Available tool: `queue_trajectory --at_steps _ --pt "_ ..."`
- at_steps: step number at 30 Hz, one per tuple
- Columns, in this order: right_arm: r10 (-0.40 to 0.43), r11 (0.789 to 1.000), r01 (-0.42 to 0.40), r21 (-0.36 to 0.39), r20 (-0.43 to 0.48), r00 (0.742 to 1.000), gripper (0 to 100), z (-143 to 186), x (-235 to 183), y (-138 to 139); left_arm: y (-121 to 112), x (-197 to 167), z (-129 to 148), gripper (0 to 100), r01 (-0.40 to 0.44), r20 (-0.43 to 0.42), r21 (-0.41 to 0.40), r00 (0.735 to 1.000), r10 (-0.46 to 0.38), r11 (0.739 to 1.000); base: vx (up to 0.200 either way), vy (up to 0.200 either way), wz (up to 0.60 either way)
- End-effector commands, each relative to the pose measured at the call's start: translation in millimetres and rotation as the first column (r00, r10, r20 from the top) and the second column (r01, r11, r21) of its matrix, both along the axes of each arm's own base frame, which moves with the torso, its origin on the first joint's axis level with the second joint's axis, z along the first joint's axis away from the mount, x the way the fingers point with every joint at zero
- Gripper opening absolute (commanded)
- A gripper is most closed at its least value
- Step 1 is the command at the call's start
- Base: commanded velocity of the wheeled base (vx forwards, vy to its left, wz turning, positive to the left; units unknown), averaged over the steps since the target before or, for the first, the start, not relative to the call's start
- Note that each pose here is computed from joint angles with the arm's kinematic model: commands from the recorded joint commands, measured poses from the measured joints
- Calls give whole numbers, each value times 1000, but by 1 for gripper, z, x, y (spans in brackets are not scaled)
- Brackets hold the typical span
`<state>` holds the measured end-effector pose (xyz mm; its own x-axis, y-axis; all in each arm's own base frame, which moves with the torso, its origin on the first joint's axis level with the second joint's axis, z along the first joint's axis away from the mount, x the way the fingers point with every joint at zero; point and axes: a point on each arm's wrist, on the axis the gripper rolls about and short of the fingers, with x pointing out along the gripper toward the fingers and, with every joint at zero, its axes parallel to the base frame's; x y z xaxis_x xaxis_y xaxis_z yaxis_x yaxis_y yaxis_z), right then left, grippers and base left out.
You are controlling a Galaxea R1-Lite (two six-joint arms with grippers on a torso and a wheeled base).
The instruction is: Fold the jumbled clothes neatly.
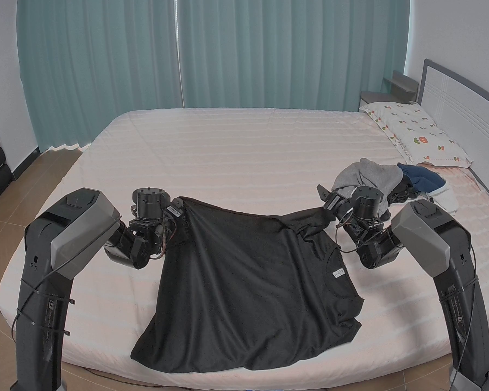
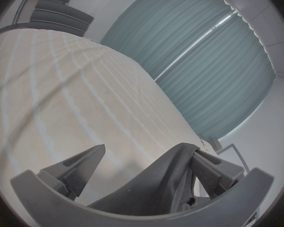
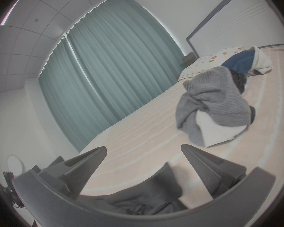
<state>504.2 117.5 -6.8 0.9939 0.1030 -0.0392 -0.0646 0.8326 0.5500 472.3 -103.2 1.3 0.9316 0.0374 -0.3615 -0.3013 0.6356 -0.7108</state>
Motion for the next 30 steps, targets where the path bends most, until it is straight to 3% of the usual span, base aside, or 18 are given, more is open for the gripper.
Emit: queue_trajectory --at_steps 1,6,7,10,11,14,16,17,18,20,25,30 --pt "-62 998 63 10 -10 998 100 -8 6 -22 16 9 -16 100 -42 -23 9 999 42 999 0 0 0" --pt "-116 993 116 5 -12 993 100 -23 11 -24 22 7 -25 100 -49 -71 23 996 50 999 0 0 0" --pt "-119 993 119 1 -35 992 100 -29 9 -24 23 3 -32 100 -40 -151 37 988 45 999 0 0 0" --pt "-119 993 119 -1 -51 992 100 -31 7 -25 24 1 -33 100 -36 -194 40 980 43 999 0 0 0" --pt "-108 994 108 -7 -84 991 100 -35 0 -26 25 -3 -36 100 -1 -271 19 963 6 1000 0 0 0" --pt "-94 995 97 21 -106 990 100 -28 -6 -33 27 -7 -19 100 47 -299 -63 952 -64 997 0 0 0" --pt "-87 995 92 47 -107 990 100 -22 -8 -35 28 -8 -14 100 43 -301 -102 951 -72 994 0 0 0" --pt "-86 990 98 98 -127 988 100 -13 -13 -42 32 -9 -4 100 28 -301 -165 951 -77 986 0 0 0" --pt "-86 990 98 98 -127 988 100 -13 -13 -42 32 -9 -4 100 28 -301 -165 951 -77 986 0 0 0" --pt "-3 984 38 175 -194 981 100 -6 -31 -48 44 -15 17 100 37 -308 -231 945 -109 972 0 0 0" --pt "113 974 -50 220 -285 952 100 -20 -48 -56 67 -30 57 100 31 -312 -277 942 -121 960 0 0 0" --pt "122 970 -41 241 -330 936 100 -47 -51 -56 72 -34 58 100 46 -358 -302 920 -158 952 0 0 0"
